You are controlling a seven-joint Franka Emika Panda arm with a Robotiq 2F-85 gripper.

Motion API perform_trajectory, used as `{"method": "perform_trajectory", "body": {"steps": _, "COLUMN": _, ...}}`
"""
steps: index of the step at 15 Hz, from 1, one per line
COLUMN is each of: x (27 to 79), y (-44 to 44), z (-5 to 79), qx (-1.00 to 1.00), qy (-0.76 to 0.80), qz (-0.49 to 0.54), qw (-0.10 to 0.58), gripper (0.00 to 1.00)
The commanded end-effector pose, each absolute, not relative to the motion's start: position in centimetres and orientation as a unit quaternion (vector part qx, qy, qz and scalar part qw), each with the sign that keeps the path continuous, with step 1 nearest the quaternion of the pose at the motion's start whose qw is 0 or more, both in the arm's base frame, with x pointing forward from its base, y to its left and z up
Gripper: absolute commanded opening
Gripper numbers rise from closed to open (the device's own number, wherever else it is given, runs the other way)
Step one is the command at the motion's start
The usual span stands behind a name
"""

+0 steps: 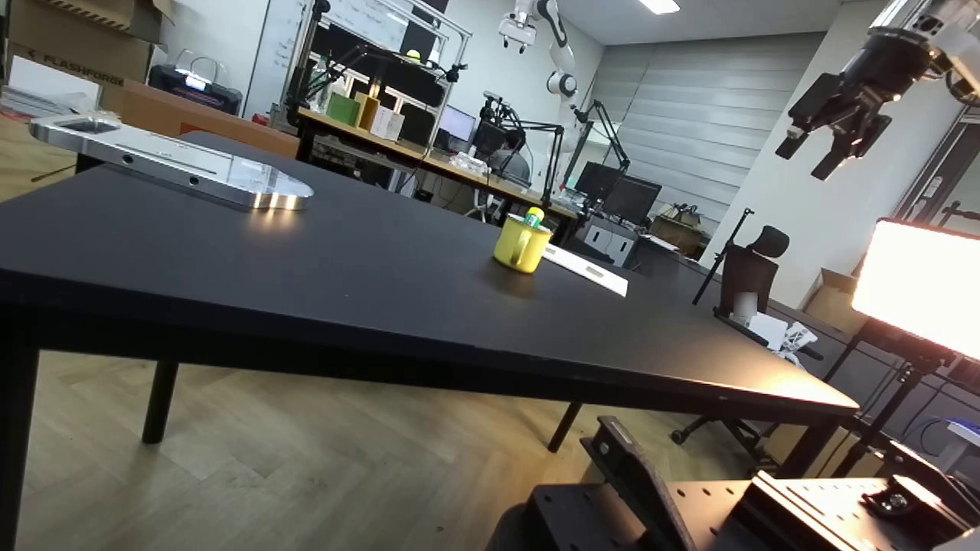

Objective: Remove the glue stick from the mug and put it on the table

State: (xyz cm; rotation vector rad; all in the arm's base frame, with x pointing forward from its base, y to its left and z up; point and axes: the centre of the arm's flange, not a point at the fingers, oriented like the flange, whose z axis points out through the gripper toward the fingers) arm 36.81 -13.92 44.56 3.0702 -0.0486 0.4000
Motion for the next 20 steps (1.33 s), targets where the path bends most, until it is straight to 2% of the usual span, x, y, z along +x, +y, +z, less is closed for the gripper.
{"method": "perform_trajectory", "body": {"steps": 1, "x": 43.7, "y": -16.4, "z": 44.0, "qx": 0.986, "qy": -0.040, "qz": 0.160, "qw": 0.020, "gripper": 1.00}}
{"method": "perform_trajectory", "body": {"steps": 8, "x": 56.0, "y": -15.5, "z": 42.1, "qx": 0.972, "qy": -0.090, "qz": 0.218, "qw": -0.013, "gripper": 1.00}}
{"method": "perform_trajectory", "body": {"steps": 11, "x": 60.5, "y": -12.9, "z": 40.7, "qx": 0.967, "qy": -0.092, "qz": 0.230, "qw": -0.052, "gripper": 1.00}}
{"method": "perform_trajectory", "body": {"steps": 20, "x": 67.5, "y": -3.4, "z": 34.9, "qx": 0.977, "qy": -0.046, "qz": 0.188, "qw": -0.093, "gripper": 1.00}}
